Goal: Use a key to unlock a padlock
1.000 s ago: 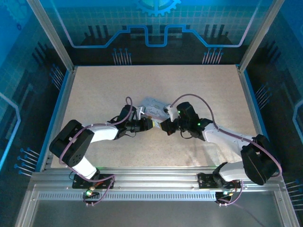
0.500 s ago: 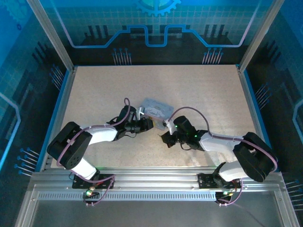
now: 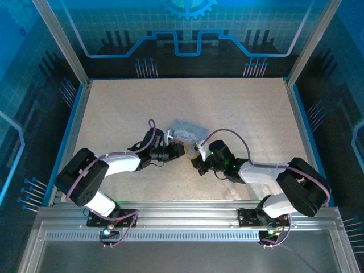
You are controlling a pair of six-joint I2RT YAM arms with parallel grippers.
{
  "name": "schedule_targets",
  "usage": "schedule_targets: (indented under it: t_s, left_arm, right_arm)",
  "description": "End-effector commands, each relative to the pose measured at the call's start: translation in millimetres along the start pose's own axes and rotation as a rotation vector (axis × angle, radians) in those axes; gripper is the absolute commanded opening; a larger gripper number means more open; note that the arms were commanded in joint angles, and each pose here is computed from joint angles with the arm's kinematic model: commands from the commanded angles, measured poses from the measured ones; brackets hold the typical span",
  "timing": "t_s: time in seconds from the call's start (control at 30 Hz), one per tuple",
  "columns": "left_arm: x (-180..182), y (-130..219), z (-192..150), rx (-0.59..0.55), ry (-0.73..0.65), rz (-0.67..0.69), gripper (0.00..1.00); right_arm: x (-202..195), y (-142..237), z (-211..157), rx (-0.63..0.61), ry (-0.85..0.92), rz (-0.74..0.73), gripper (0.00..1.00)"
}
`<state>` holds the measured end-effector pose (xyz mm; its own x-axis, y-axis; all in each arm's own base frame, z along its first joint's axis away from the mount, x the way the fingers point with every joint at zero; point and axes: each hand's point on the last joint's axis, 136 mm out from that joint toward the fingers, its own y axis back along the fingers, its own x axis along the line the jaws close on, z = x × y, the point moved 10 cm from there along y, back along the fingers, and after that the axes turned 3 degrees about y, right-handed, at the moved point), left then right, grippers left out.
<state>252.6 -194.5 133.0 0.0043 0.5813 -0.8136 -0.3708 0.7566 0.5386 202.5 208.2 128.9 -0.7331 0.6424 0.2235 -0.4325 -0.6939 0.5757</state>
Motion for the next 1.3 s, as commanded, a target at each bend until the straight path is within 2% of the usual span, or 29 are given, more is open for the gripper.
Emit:
schedule_targets:
  t_s: [0.0, 0.6, 1.27]
  left_arm:
    - [-9.6, 3.3, -2.1, 0.005, -0.008, -0.047, 0.20]
    - [-9.0, -3.4, -6.0, 0.020, 0.012, -0.046, 0.20]
    - [-7.6, -9.0, -8.8, 0.035, 0.022, -0.041, 0.20]
  right_arm:
    - [-4.7, -0.5, 1.6, -0.022, 0.042, -0.025, 0.03]
    - [-10.8, -10.9, 6.4, -0.048, 0.023, -0.061, 0.03]
    - [-9.9, -11.2, 14.8, -0.108, 0.030, -0.014, 0.03]
